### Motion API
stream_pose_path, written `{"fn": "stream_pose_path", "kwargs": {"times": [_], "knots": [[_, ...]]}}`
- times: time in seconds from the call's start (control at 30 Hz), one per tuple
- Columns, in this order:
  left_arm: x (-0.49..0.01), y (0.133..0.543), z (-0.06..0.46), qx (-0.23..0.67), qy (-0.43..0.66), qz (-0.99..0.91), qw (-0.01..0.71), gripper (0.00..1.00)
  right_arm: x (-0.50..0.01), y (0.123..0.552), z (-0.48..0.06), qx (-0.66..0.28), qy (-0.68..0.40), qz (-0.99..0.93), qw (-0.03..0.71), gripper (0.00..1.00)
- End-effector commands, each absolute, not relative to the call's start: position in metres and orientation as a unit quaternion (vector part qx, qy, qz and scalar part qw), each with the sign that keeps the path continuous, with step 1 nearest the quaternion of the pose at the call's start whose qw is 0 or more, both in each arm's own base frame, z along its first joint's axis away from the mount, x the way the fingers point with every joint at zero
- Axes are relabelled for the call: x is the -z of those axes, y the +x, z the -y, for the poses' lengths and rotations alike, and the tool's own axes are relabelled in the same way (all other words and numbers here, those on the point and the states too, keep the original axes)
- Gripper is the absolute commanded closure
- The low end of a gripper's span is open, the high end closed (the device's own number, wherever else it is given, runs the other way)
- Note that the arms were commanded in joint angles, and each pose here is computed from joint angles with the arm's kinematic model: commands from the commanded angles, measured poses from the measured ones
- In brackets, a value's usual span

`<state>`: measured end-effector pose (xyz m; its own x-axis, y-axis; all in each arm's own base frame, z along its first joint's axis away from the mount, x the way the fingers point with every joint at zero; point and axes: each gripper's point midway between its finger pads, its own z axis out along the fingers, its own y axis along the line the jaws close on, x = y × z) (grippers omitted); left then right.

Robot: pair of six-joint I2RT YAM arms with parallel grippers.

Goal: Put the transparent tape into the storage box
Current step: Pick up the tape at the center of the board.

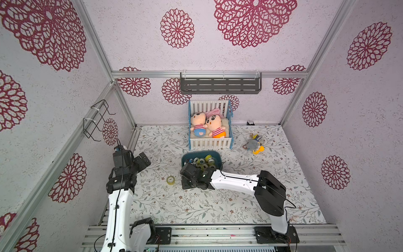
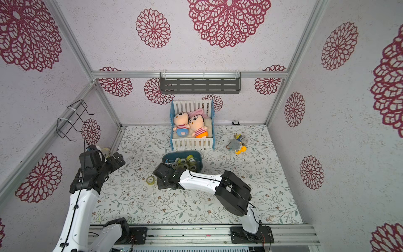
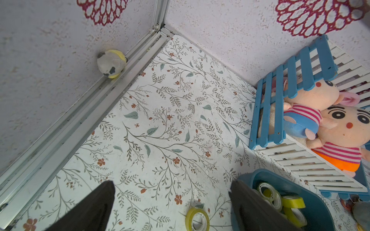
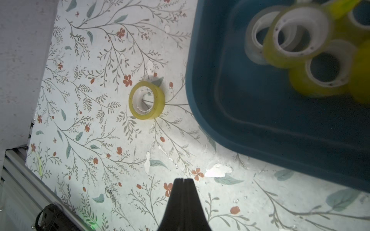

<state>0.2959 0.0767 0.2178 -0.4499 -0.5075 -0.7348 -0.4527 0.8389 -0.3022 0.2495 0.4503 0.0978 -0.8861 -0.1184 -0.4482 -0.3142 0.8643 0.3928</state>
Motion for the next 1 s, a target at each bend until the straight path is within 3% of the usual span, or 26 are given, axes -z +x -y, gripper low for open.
{"fn": "stream_pose_path", "kwargs": {"times": [0.0,0.3,0.6,0.83,0.9,0.97], "knots": [[-0.222,0.296,-0.080,0.026,-0.281,-0.847,0.450,0.03,-0.133,0.257,-0.467,-0.296,-0.110,-0.920,0.234,1.00],[-0.219,0.296,-0.080,0.025,-0.282,-0.849,0.446,0.03,-0.118,0.311,-0.434,-0.285,-0.053,-0.923,0.253,1.00],[-0.219,0.296,-0.080,0.025,-0.282,-0.849,0.446,0.03,-0.111,0.335,-0.426,-0.274,-0.059,-0.925,0.255,1.00],[-0.220,0.296,-0.081,0.021,-0.283,-0.848,0.447,0.03,-0.167,0.329,-0.443,-0.310,-0.076,-0.899,0.302,1.00],[-0.220,0.296,-0.081,0.022,-0.282,-0.848,0.448,0.03,-0.181,0.323,-0.446,-0.311,-0.080,-0.895,0.310,0.95],[-0.220,0.296,-0.081,0.022,-0.282,-0.848,0.448,0.03,-0.191,0.312,-0.452,-0.314,-0.087,-0.892,0.312,0.82]]}}
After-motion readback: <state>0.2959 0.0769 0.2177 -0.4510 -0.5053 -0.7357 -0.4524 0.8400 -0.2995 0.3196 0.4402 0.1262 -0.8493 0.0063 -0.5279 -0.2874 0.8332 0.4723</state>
